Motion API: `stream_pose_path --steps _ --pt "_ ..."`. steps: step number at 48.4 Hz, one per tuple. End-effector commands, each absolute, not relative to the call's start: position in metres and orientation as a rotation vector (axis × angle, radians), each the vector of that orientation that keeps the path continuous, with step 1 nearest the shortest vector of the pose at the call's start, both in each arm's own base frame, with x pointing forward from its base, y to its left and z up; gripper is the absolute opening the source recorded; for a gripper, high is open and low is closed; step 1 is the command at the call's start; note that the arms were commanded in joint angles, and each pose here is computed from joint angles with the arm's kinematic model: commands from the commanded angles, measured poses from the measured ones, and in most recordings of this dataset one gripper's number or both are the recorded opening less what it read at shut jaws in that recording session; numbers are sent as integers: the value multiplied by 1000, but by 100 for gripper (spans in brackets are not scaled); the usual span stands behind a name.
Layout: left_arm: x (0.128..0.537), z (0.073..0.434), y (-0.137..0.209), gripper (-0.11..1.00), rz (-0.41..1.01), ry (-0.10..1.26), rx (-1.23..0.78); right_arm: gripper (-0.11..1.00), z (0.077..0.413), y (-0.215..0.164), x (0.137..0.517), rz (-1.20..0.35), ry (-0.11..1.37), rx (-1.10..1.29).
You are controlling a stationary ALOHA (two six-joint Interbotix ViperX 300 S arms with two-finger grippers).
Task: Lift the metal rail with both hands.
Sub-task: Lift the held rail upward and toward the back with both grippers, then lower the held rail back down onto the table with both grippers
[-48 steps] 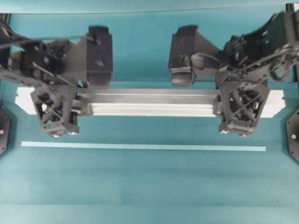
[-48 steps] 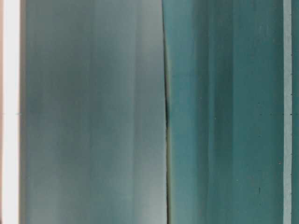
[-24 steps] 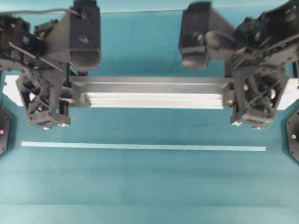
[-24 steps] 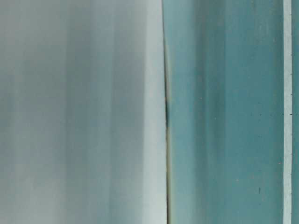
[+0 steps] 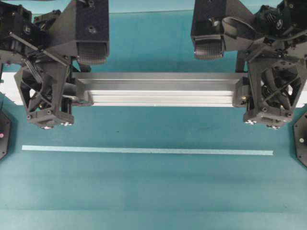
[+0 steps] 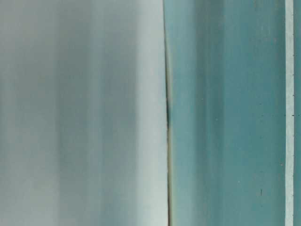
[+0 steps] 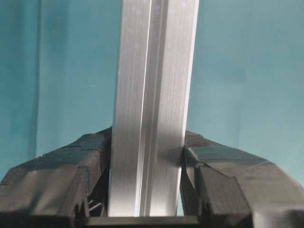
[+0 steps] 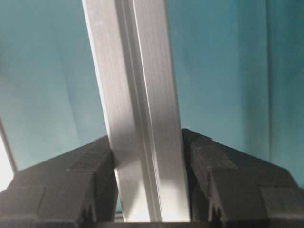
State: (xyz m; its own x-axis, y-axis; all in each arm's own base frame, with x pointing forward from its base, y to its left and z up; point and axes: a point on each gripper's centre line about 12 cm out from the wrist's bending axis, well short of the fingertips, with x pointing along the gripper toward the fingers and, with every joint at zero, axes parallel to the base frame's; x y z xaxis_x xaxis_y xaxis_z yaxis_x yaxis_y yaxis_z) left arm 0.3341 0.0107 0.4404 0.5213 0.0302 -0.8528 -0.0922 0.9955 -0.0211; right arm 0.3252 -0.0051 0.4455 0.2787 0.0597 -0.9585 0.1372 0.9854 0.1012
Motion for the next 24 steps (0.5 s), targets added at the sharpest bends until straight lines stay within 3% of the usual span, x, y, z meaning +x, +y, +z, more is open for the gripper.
stream_pose_path --steps 1,17,24 --pt "334 459 15 36 88 949 -66 39 454 -2 328 -55 1246 196" --pt "334 456 15 36 88 957 -66 39 448 -2 329 -57 1265 197" --pt "336 439 14 36 90 992 -69 39 426 -2 329 -56 1331 191"
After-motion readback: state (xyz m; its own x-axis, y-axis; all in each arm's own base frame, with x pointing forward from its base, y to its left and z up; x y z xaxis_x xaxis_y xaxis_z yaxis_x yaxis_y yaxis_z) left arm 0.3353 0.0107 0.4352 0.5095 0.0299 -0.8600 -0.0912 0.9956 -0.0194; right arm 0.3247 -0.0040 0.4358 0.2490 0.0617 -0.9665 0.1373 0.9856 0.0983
